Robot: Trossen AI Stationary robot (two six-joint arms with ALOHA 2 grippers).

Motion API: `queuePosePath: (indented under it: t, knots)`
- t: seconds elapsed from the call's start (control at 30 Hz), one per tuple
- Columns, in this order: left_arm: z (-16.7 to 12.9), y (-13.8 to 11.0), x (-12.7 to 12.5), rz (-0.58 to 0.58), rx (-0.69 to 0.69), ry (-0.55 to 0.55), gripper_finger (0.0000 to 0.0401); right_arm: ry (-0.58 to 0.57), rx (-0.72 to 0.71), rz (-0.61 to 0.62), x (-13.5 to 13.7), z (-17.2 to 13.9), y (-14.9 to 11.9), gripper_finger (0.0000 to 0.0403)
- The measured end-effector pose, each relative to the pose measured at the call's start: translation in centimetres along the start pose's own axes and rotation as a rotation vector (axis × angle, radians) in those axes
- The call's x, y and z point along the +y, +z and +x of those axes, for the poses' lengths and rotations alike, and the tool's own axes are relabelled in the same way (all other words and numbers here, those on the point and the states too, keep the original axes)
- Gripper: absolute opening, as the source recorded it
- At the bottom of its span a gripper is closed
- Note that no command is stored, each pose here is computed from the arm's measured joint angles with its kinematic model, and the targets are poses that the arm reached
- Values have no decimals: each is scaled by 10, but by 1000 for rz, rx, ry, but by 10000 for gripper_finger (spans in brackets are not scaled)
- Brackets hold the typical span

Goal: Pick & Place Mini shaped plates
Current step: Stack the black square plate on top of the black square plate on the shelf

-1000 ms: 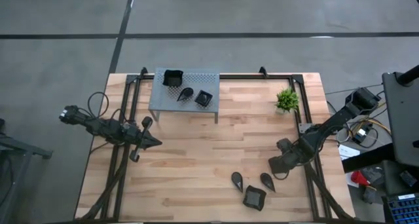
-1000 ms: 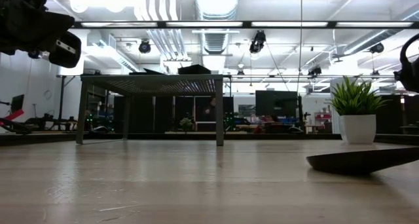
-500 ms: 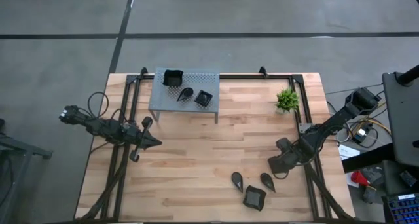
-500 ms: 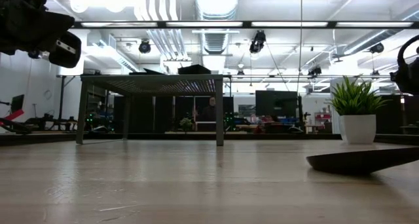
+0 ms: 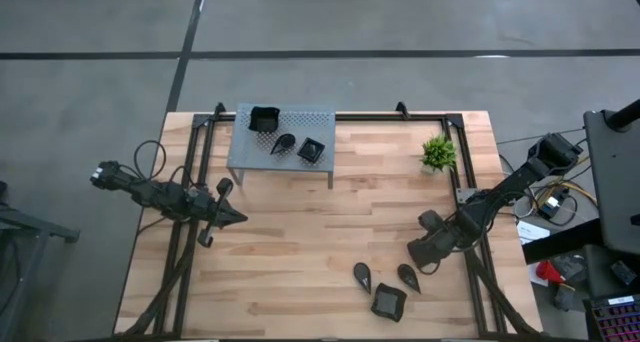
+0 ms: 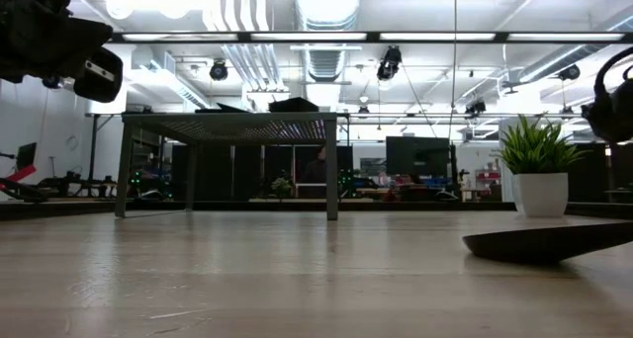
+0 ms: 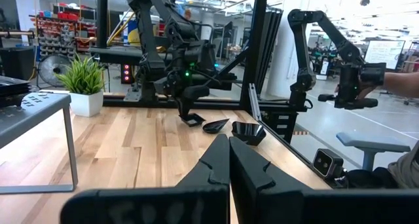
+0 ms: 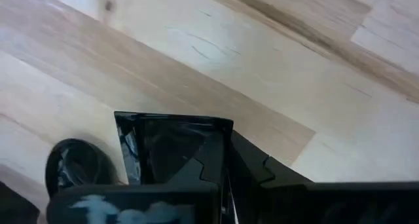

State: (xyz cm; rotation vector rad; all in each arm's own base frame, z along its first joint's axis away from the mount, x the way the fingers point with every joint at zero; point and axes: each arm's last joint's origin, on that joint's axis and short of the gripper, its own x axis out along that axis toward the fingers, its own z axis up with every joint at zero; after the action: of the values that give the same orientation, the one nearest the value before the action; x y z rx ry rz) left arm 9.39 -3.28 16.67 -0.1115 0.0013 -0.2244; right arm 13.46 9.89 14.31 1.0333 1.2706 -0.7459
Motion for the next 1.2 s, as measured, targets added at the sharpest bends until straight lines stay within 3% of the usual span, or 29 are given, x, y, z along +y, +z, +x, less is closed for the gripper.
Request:
queuePosePath:
  t: [0.27,0.57,1.2]
  knots:
    - [0,0,0,0,0,0,0,51,-49,-52,14,-10,9,8]
    - [0,0,0,0,0,0,0,134,-182,-161,40,-34,39,8]
    - [0,0,0,0,0,0,0,355,-468,-505,87,-147,145,8]
